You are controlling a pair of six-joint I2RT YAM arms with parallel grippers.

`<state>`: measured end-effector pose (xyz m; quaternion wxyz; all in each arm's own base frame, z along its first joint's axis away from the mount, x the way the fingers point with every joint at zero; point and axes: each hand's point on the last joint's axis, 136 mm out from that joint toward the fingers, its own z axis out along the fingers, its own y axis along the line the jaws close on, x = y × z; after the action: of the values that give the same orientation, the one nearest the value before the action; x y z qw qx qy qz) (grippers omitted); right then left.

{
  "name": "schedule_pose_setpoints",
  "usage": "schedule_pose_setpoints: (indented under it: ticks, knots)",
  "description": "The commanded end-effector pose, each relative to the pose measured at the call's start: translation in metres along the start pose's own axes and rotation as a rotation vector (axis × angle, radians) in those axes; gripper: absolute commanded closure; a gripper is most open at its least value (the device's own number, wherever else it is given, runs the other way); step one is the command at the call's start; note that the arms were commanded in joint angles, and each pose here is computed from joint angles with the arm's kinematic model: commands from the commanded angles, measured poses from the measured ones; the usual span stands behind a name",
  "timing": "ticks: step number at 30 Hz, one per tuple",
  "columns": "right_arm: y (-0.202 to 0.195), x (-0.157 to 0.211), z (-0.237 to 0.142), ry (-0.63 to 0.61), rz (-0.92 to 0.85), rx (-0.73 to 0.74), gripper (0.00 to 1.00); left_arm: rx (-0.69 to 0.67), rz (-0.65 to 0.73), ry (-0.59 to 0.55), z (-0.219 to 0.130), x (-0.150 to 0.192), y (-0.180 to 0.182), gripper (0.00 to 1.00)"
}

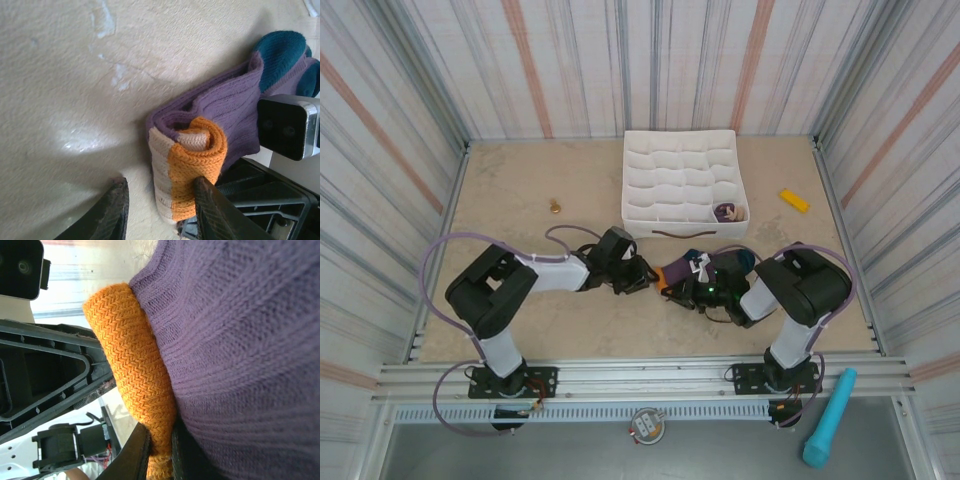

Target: Roll the socks

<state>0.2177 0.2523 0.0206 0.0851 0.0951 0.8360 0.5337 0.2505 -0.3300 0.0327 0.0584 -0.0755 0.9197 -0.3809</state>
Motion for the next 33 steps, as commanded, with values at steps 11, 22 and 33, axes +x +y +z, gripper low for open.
schedule_pose_setpoints:
  ticks: [11,22,33]
  knots:
    - [-0.045,0.015,-0.005,0.015,0.180,0.124,1.00,-0.080,-0.014,0.008,0.020,-0.003,0.017,0.67]
    - [-0.043,0.012,-0.004,0.014,0.163,0.108,0.86,-0.181,-0.042,0.003,0.017,-0.005,0.028,1.00]
    - [-0.007,0.002,-0.035,-0.079,-0.176,0.411,0.29,-0.345,-0.076,0.021,-0.029,0.004,0.026,1.00]
